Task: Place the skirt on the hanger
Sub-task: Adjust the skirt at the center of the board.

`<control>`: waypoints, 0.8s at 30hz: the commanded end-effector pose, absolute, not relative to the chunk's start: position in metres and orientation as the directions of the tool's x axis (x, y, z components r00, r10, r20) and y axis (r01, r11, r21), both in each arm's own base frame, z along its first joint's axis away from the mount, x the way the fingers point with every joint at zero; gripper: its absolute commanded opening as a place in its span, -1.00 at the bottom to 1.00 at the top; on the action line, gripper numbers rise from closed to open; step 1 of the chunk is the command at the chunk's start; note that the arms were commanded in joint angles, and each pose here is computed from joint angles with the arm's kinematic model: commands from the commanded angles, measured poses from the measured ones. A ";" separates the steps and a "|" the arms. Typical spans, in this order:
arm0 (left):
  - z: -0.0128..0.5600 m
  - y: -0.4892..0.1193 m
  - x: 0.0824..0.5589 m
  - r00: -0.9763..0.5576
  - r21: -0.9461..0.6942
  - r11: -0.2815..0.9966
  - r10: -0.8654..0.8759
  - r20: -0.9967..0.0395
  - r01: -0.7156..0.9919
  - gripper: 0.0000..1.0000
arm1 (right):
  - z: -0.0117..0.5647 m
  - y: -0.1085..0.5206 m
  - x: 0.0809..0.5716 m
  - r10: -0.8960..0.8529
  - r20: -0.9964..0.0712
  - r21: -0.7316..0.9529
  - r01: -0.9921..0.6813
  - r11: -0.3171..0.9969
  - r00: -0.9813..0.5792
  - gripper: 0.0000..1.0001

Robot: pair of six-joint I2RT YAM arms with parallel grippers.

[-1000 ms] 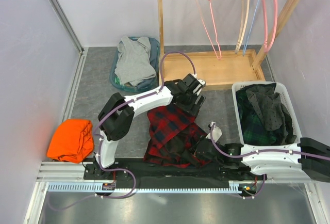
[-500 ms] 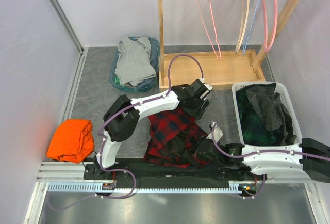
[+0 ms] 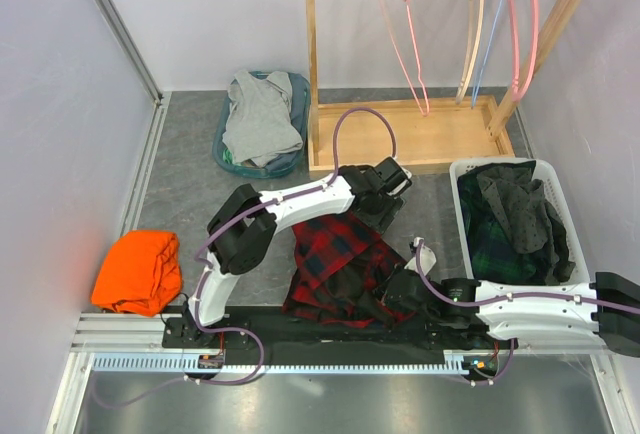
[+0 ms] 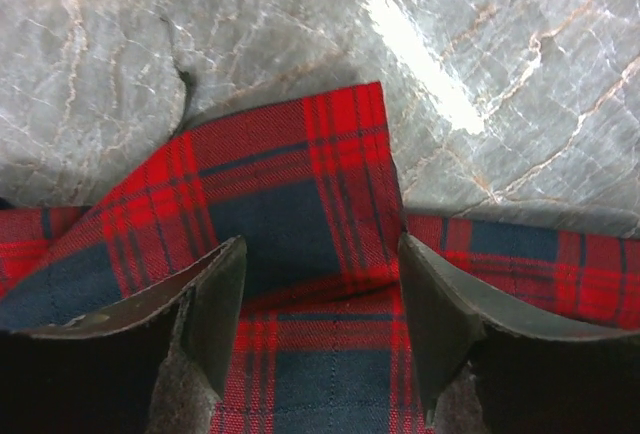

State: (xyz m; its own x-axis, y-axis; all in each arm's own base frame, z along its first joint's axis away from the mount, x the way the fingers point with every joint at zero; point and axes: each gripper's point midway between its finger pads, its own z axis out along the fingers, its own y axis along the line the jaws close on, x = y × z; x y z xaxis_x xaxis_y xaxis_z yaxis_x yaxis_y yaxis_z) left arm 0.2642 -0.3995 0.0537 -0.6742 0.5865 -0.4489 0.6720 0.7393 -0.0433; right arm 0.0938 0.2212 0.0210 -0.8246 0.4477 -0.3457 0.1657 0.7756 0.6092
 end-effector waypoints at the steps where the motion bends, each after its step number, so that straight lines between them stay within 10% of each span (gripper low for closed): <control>1: 0.059 -0.413 0.258 -0.655 -0.071 0.707 0.606 -0.452 0.703 0.33 | 0.007 0.202 0.088 0.352 -0.400 0.492 0.126 0.862 -0.846 -1.00; 10: 0.074 -0.434 0.255 -0.666 -0.149 0.688 0.586 -0.462 0.710 0.75 | 0.023 0.219 0.090 0.280 -0.428 0.473 0.051 0.879 -0.859 -1.00; 24: 0.038 -0.414 0.250 -0.718 -0.109 0.726 0.625 -0.308 0.679 0.44 | 0.030 0.215 0.087 0.293 -0.413 0.495 0.058 0.867 -0.862 -1.00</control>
